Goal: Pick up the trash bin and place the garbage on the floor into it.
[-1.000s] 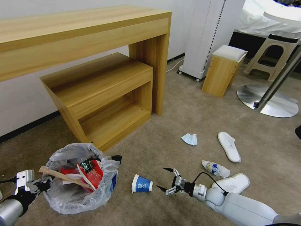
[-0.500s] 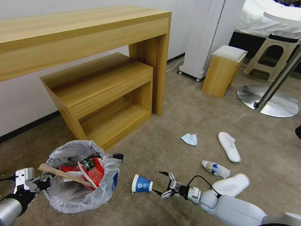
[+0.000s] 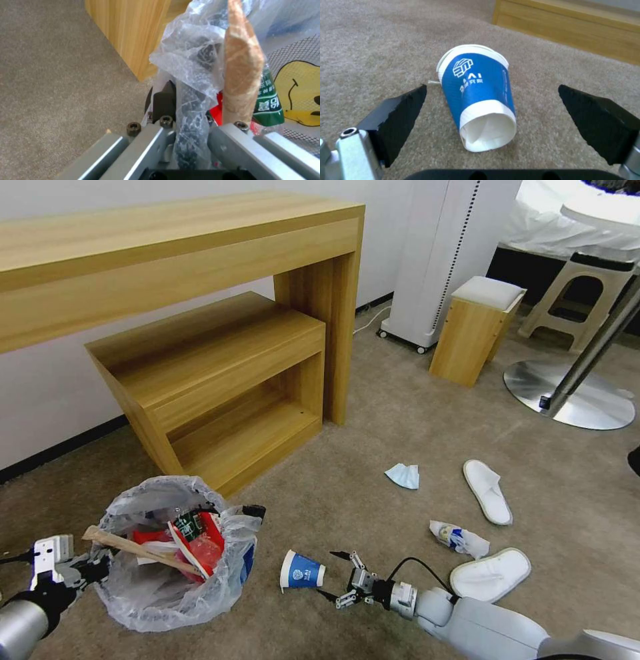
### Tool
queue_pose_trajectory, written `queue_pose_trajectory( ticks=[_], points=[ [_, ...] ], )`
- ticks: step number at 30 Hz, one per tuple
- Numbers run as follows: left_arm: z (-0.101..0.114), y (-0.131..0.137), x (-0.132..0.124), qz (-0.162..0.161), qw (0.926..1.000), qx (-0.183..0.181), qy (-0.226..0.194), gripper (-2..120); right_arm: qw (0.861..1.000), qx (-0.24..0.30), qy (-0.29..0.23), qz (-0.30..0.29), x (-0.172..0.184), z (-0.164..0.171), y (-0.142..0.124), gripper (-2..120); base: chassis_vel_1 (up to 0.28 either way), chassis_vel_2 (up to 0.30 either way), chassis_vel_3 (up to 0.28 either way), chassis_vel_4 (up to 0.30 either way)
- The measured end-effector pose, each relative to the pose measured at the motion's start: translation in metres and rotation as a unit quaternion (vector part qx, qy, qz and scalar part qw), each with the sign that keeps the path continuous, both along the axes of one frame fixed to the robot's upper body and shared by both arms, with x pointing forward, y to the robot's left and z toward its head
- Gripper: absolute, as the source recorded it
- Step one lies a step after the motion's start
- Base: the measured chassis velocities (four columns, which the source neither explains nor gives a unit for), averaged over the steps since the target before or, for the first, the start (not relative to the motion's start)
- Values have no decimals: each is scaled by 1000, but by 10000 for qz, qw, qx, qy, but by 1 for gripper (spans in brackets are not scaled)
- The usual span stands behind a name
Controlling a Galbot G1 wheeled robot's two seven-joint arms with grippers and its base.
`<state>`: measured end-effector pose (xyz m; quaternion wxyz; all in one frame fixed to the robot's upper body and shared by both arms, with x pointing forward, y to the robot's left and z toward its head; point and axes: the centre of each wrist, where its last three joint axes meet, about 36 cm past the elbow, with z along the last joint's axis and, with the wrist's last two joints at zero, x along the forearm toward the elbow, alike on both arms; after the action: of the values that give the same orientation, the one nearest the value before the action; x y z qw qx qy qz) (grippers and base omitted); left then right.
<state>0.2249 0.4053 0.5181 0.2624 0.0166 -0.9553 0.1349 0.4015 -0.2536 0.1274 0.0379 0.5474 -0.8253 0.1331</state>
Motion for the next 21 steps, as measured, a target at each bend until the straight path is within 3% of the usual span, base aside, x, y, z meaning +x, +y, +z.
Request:
queue_pose_trajectory(
  ticks=[13, 17, 21],
  points=[
    [2, -3, -2, -23, 10000, 15, -36, 0, 10000, 25, 18, 42, 1, -9, 21, 98, 0, 0, 0, 0],
    [2, -3, -2, -28, 10000, 19, -46, 0, 10000, 8, 26, 42, 1, -11, 23, 88, 0, 0, 0, 0],
    [2, -5, -2, -47, 10000, 12, -63, 0, 10000, -9, 33, 32, 1, -12, 23, 69, 0, 0, 0, 0]
  ],
)
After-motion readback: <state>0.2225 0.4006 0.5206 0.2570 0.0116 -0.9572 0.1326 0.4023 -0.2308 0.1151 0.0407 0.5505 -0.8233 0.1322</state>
